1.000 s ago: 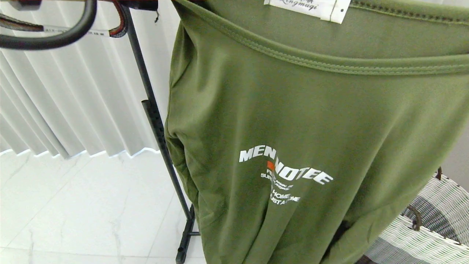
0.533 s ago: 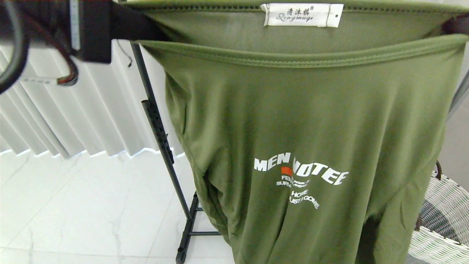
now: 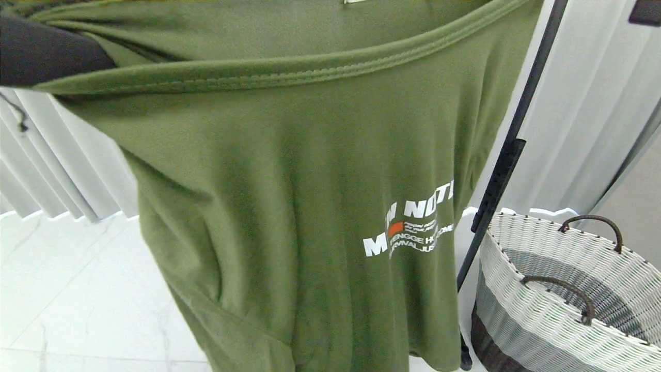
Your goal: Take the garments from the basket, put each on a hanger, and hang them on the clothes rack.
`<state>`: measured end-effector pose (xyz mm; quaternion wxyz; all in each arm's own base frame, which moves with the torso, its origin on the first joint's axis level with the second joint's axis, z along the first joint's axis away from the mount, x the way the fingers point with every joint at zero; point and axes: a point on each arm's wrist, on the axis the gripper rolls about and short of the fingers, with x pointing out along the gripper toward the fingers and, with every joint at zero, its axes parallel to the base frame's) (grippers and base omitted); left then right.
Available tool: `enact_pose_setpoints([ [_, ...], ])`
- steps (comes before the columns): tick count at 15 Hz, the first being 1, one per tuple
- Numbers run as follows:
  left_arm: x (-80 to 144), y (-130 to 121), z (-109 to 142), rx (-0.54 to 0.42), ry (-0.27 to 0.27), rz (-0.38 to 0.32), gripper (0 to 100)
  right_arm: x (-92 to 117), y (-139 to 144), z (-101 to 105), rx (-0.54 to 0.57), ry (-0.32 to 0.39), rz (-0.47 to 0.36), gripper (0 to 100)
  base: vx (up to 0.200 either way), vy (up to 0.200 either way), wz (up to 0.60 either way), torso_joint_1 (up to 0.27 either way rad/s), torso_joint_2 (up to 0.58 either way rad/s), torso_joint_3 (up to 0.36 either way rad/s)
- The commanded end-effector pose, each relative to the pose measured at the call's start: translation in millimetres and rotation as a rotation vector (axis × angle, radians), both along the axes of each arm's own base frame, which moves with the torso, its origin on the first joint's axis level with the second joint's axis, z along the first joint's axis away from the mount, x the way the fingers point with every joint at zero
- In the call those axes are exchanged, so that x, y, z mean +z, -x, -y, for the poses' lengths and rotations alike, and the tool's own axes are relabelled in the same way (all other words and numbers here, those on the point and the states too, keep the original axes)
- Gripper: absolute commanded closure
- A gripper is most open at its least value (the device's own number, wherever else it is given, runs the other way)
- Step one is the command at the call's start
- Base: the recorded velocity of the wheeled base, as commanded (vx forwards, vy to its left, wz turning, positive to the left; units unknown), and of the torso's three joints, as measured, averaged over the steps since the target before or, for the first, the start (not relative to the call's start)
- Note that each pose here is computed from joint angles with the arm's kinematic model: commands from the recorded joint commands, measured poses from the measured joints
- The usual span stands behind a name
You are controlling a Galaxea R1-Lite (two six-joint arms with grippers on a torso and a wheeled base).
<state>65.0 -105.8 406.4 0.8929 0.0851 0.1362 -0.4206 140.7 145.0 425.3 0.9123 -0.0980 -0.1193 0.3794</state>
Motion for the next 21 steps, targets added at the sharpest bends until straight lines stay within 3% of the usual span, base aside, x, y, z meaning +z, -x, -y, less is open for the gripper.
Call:
enact_pose_setpoints([
  [1,3.1,14.4,-6.3,-0.084,0.03,0.008,100,-3.3,-12.3,-15.9,0.011,0.015,-0.014,100,0.0,0.0,0.0,0.0,0.0,0.0],
  [5,2.9,11.5,-4.8,-0.06,0.018,0.017,100,-5.4,-12.3,-13.5,-0.01,0.035,-0.036,100,0.0,0.0,0.0,0.0,0.0,0.0],
  [7,-0.5,-15.3,0.0,0.106,-0.089,0.085,100,-3.4,-9.3,-7.2,-0.056,0.053,-0.059,100,0.0,0.0,0.0,0.0,0.0,0.0],
  [8,0.9,-31.8,-2.2,0.183,-0.142,0.162,100,-2.6,-7.4,-4.9,-0.068,0.059,-0.069,100,0.0,0.0,0.0,0.0,0.0,0.0],
  [9,3.3,-41.5,0.2,0.211,-0.147,0.222,100,-4.8,-6.4,-3.7,-0.071,0.071,-0.08,100,0.0,0.0,0.0,0.0,0.0,0.0],
  [10,2.5,-47.9,5.2,0.218,-0.14,0.238,100,-8.1,-4.9,-2.2,-0.071,0.087,-0.095,100,0.0,0.0,0.0,0.0,0.0,0.0],
  [21,1.4,-49.6,5.2,0.226,-0.143,0.24,100,-10.8,-4.4,-3.1,-0.068,0.099,-0.107,100,0.0,0.0,0.0,0.0,0.0,0.0],
])
